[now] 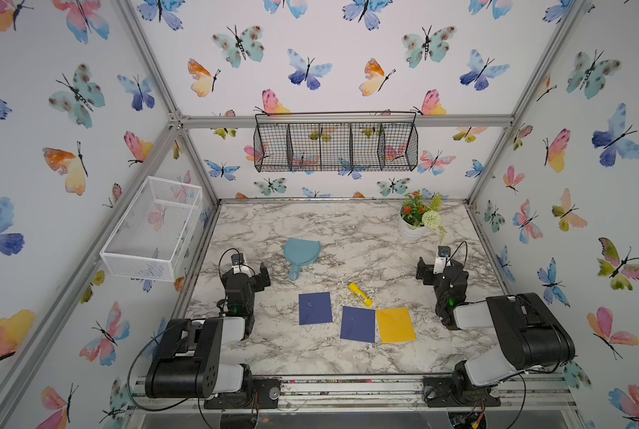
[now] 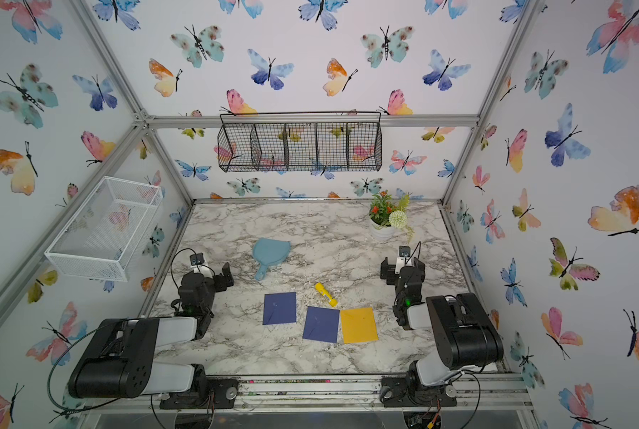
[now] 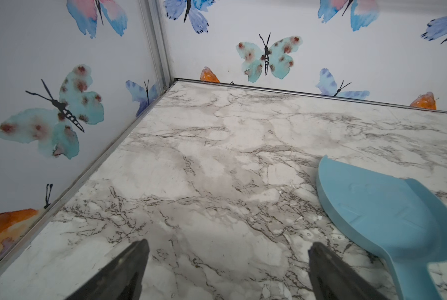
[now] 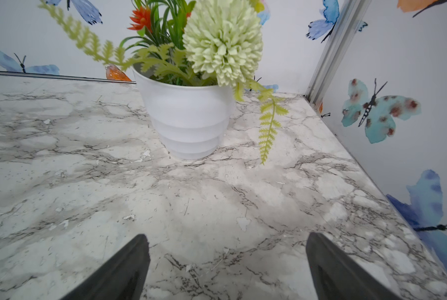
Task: Seal the envelope with a glue stick
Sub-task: Reset both arms
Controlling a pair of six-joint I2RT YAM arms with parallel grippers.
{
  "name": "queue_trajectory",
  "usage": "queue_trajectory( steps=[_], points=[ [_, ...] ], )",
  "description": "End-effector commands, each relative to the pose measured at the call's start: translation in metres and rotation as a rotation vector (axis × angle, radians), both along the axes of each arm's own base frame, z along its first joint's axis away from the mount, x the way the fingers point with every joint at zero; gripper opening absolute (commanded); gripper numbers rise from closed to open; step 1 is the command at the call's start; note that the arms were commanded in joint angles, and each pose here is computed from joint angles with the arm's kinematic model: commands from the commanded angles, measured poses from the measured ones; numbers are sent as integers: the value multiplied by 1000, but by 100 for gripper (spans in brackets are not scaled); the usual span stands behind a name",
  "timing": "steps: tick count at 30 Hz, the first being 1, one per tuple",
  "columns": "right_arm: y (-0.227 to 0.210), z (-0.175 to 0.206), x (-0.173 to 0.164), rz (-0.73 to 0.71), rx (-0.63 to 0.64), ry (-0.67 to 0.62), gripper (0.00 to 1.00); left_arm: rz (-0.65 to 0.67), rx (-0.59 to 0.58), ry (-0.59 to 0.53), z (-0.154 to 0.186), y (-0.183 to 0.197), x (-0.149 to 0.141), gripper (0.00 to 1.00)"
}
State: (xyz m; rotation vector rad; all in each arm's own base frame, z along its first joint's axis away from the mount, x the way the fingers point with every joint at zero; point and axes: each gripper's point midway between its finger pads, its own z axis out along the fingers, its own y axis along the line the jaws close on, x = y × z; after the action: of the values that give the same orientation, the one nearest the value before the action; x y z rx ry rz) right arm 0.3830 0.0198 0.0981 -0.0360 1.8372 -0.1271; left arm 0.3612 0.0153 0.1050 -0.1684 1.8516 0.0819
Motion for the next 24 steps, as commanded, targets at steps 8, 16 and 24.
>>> queue_trajectory(
  steps=[8, 16, 24],
  points=[
    [4, 8, -4, 54, 34, -73, 99, -121, 25, -75, 11, -18, 2, 98],
    [2, 7, -6, 48, 33, -66, 99, -129, 22, -71, 11, -20, 1, 98],
    [3, 7, -5, 48, 33, -67, 99, -130, 24, -74, 11, -20, 1, 98]
  ],
)
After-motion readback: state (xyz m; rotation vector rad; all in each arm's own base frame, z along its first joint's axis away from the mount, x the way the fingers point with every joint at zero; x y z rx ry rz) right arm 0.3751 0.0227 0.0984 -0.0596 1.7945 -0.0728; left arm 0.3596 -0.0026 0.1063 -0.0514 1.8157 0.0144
